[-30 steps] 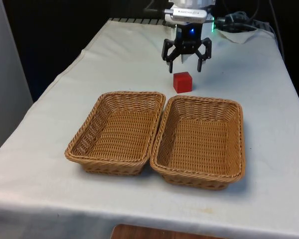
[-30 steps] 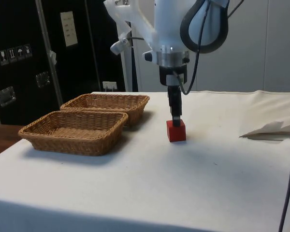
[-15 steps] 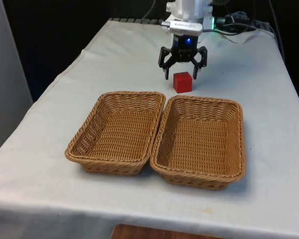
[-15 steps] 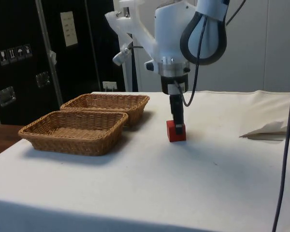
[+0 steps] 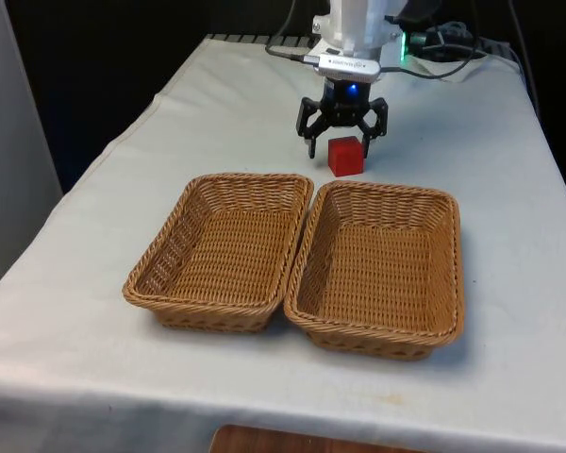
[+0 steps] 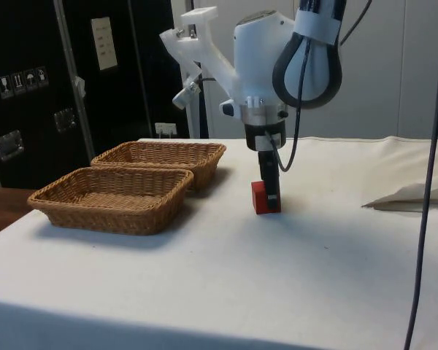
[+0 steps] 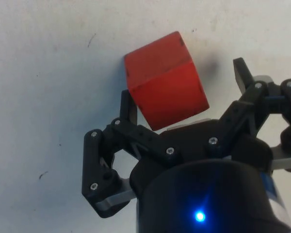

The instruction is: Pick up the red cube and place it into the right basket.

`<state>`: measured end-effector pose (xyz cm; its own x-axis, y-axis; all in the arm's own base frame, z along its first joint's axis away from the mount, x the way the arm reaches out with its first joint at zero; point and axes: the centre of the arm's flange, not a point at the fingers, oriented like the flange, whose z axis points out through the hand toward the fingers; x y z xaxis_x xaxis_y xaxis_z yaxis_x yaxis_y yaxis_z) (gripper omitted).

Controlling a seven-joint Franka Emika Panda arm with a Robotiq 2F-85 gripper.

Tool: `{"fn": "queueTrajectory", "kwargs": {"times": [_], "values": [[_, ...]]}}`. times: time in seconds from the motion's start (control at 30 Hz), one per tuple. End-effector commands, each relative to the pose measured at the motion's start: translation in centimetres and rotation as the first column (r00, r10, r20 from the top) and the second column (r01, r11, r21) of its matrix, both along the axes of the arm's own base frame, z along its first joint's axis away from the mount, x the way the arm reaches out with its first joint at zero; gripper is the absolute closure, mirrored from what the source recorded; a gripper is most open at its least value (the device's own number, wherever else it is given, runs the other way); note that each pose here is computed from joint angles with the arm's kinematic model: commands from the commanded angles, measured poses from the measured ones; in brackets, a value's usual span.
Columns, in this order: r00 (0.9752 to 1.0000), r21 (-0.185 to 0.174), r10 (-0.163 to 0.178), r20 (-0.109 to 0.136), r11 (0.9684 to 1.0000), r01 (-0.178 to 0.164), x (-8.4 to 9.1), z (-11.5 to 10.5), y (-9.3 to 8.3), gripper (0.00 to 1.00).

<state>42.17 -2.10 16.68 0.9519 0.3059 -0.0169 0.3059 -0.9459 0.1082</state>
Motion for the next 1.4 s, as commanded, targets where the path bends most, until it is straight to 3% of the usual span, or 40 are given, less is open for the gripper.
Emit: {"fn": "queueTrajectory", "kwargs": {"times": [0.0, 0.13, 0.17, 0.2, 0.27, 0.3, 0.43, 0.47, 0.83, 0.97, 1.37], "values": [[1.0, 0.004, -0.001, 0.005, 1.0, 0.001, 0.0, 0.0, 0.1, 0.0], [1.0, 0.001, -0.003, 0.002, 1.0, 0.003, -0.1, -0.1, -0.1, 0.0], [1.0, 0.0, 0.0, 0.0, 1.0, 0.0, 0.0, 0.0, 0.0, 0.06], [1.0, 0.001, -0.001, 0.003, 1.0, 0.001, 0.0, 0.0, 0.0, 0.06], [1.0, 0.001, -0.002, 0.001, 1.0, 0.002, 0.0, -0.1, -0.1, 0.26], [1.0, 0.0, -0.002, 0.0, 1.0, 0.002, -0.1, -0.1, -0.1, 0.5], [1.0, 0.0, -0.002, 0.001, 1.0, 0.002, 0.0, -0.1, -0.1, 0.92], [1.0, 0.0, -0.002, 0.001, 1.0, 0.002, 0.0, -0.1, -0.1, 0.98], [1.0, 0.0, -0.003, 0.002, 1.0, 0.003, 0.1, 0.1, -0.1, 0.97], [0.9996, 0.007, -0.026, 0.008, 0.9996, 0.026, 0.4, 1.8, -0.4, 0.97], [0.9988, 0.029, -0.046, 0.013, 0.9985, 0.046, 1.0, 4.4, -0.6, 0.97]]}}
